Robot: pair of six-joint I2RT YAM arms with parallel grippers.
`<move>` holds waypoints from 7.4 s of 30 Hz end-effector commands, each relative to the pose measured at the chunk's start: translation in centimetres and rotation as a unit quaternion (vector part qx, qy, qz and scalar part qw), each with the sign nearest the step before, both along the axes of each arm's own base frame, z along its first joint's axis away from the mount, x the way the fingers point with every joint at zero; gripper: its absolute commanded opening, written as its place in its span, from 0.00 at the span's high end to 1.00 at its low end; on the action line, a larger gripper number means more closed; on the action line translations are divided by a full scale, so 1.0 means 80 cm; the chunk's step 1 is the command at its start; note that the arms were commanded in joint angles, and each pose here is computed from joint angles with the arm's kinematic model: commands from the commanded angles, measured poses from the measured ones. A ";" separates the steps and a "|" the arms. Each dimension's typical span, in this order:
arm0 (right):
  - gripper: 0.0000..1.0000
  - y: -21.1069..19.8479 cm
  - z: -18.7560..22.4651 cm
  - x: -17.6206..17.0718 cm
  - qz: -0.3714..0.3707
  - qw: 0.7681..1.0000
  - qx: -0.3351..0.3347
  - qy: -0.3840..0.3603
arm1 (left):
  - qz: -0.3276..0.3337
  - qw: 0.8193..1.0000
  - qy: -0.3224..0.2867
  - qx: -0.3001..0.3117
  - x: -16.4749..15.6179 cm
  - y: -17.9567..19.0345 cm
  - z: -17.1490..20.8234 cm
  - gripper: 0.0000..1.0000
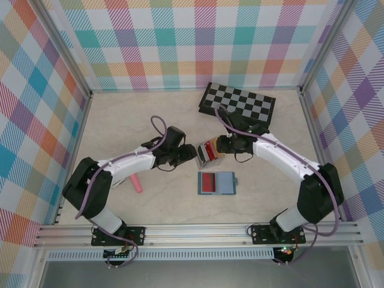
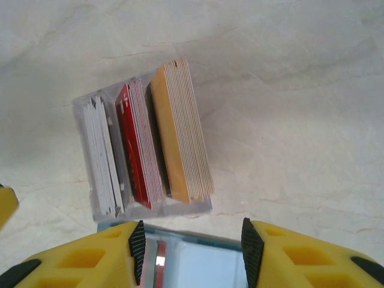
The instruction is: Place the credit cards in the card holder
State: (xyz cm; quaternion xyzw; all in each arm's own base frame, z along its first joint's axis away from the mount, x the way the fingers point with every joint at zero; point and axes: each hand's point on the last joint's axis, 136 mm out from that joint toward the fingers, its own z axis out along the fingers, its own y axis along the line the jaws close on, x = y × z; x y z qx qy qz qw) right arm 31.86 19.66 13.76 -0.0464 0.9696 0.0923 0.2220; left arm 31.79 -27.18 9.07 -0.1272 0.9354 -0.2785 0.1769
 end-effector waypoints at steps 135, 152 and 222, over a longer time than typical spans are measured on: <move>0.99 0.037 0.071 0.020 0.041 0.982 0.180 0.042 | -0.027 0.998 -0.001 -0.048 0.021 -0.028 0.022 0.45; 0.98 0.047 0.116 -0.006 0.064 0.923 0.375 0.064 | -0.118 0.939 -0.049 -0.318 0.002 -0.094 0.144 0.41; 0.81 -0.073 -0.148 -0.131 -0.102 0.970 0.014 0.219 | -0.159 0.980 0.023 -0.115 -0.114 -0.112 -0.024 1.00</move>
